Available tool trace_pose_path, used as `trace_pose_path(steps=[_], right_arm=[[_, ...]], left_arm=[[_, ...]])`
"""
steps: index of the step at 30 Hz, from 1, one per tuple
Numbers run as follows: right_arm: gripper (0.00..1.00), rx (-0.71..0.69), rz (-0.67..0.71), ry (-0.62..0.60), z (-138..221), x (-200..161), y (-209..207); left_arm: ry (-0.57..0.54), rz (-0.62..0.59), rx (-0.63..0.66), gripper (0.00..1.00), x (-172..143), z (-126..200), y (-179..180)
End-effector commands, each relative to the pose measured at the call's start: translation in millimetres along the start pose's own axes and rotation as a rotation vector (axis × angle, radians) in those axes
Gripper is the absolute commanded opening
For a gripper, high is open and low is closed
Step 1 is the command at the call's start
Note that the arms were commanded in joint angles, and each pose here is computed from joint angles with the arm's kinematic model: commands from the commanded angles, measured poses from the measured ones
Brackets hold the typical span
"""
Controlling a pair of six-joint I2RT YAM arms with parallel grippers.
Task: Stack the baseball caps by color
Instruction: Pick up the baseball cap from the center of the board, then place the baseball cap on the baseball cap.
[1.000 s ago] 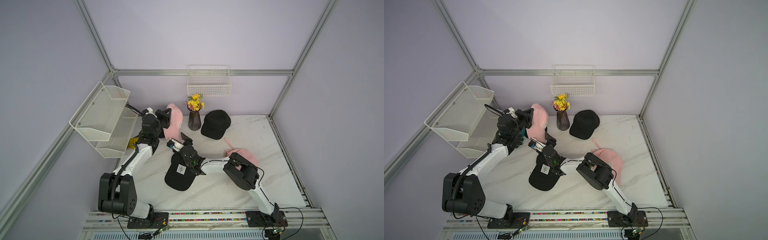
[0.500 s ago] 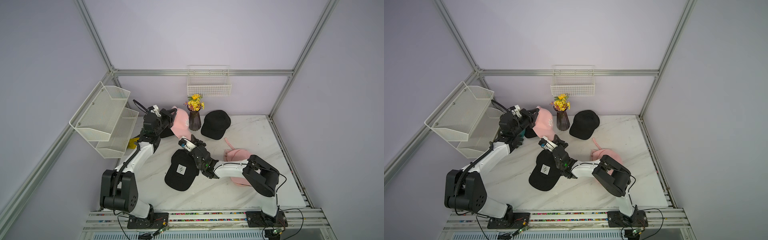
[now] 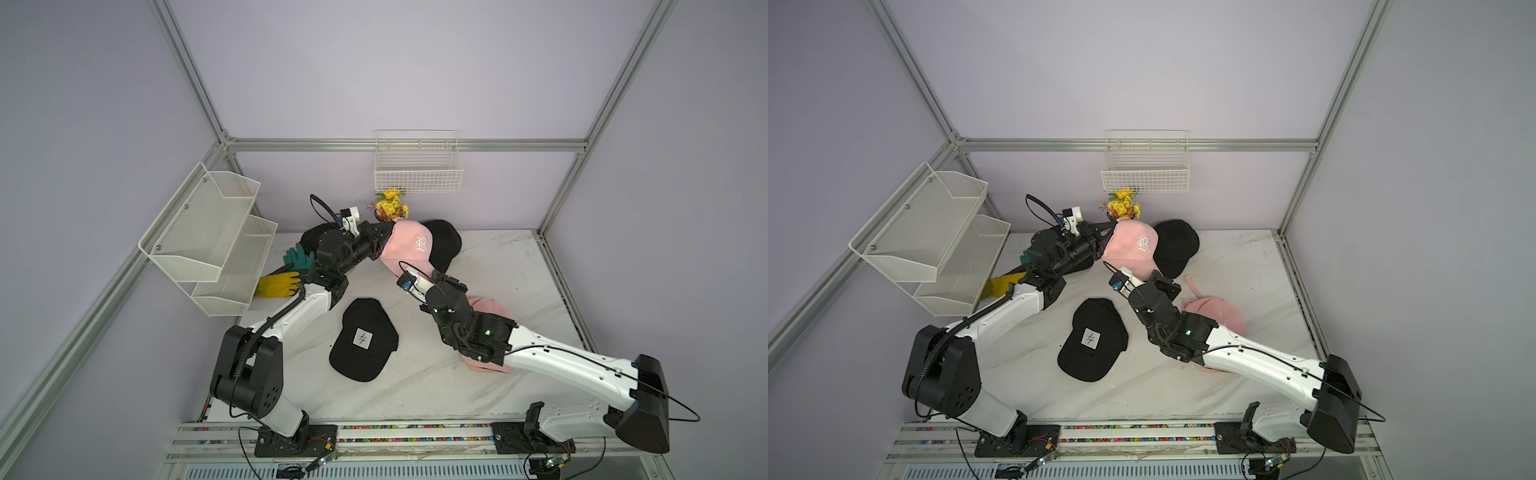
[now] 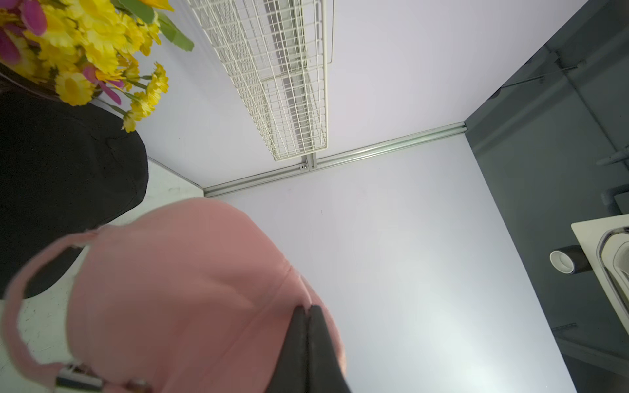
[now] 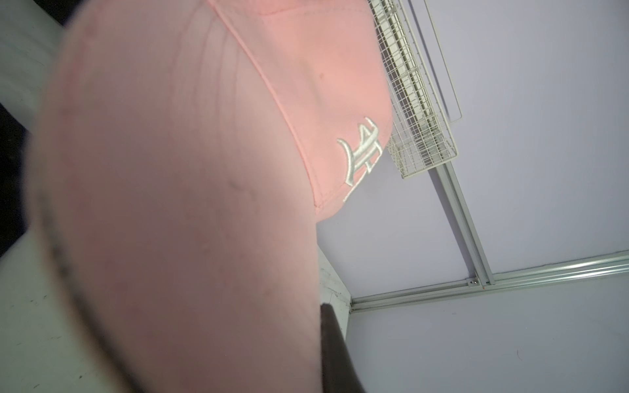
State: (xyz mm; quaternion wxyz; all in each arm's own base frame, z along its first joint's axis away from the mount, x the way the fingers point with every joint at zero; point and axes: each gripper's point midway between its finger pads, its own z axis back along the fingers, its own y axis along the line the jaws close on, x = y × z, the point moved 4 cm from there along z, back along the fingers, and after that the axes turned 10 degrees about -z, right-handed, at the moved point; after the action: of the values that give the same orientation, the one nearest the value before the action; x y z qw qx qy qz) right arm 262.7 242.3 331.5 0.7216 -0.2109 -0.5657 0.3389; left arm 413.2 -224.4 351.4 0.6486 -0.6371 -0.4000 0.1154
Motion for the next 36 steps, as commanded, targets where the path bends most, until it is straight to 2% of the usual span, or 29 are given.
trace_pose_path(steps=[1, 7, 14, 18, 22, 27, 36], right_arm=[[0.0, 0.14, 0.067, 0.109, 37, -14, 1], [0.0, 0.097, 0.245, 0.247, 56, -53, -22], [0.0, 0.109, 0.394, 0.342, 81, -95, -50], [0.0, 0.093, 0.391, 0.374, 83, -110, -57], [0.0, 0.097, 0.365, 0.469, 74, -137, -62], [0.0, 0.124, 0.386, 0.533, 58, -166, -59], [0.0, 0.113, 0.423, 0.539, 36, -173, -64]], left_arm=[[0.058, 0.053, -0.05, 0.0, -31, -23, 7], [0.135, 0.069, -0.061, 0.0, -75, -56, 15], [0.166, 0.045, -0.07, 0.0, -100, -74, 27], [0.191, 0.014, -0.09, 0.0, -108, -88, 29], [0.231, -0.003, -0.129, 0.0, -113, -107, 28], [0.237, -0.03, -0.126, 0.0, -118, -114, 38], [0.325, -0.081, -0.144, 0.0, -146, -132, 60]])
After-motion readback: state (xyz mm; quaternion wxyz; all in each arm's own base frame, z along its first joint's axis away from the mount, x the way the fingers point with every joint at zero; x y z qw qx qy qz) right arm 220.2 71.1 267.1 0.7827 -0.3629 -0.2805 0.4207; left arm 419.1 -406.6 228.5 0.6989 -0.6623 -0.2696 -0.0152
